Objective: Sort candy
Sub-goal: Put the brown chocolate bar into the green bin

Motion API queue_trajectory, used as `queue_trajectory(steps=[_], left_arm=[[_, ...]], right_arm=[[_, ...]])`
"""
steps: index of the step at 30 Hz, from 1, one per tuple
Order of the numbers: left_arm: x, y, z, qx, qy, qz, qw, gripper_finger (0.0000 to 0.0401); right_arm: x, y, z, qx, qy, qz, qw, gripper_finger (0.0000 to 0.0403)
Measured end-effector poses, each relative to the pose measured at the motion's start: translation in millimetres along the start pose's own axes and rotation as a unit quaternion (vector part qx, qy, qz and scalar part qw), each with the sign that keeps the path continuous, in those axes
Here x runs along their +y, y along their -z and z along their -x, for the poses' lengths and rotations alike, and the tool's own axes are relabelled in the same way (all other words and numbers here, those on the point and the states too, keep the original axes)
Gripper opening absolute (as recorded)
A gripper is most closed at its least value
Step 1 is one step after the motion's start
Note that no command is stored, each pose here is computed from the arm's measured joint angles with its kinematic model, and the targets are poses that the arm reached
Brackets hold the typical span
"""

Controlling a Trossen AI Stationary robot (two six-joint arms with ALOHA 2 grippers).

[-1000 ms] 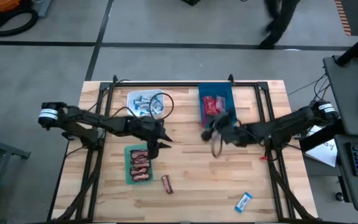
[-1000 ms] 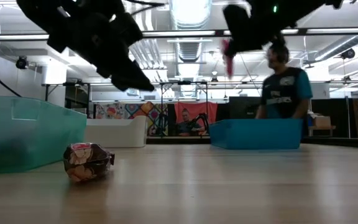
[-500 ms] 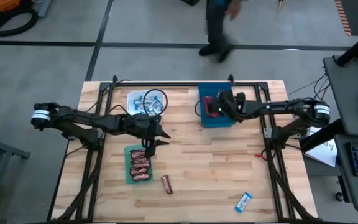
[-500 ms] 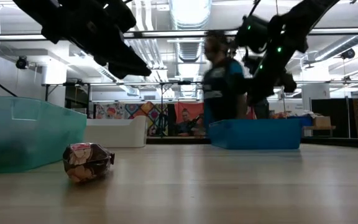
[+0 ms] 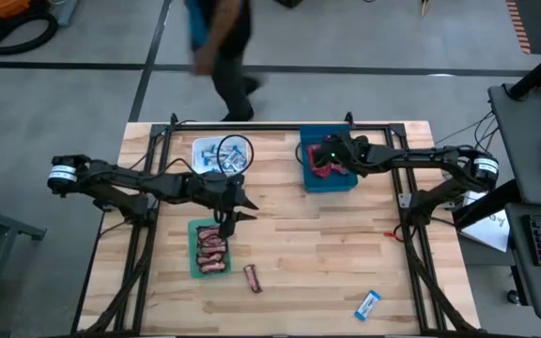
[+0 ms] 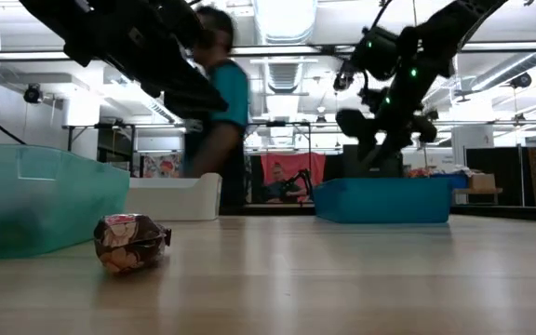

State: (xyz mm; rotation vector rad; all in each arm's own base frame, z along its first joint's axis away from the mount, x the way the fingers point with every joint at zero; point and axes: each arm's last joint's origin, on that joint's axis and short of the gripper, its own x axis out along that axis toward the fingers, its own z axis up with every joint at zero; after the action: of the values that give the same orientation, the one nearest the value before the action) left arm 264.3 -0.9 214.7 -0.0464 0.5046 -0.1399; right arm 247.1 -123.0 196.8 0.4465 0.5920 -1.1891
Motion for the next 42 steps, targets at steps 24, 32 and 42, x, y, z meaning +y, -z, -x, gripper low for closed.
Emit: queue_trajectory(steps=[24, 32, 42], left_arm=[[-87, 2, -4, -0.028, 0.120, -0.088, 0.988, 0.0125], [-119, -7, -20, -0.014, 0.159, -0.108, 0.981, 0.0163], [-147, 1, -59, 0.134, 0.171, -0.159, 0.963, 0.0197]], right_arm=[[93, 107, 169, -0.012, -0.370, 0.122, 0.921, 0.0201], [106, 139, 190, -0.023, -0.419, 0.129, 0.899, 0.0201], [126, 185, 192, -0.016, -0.456, 0.137, 0.879, 0.0201]])
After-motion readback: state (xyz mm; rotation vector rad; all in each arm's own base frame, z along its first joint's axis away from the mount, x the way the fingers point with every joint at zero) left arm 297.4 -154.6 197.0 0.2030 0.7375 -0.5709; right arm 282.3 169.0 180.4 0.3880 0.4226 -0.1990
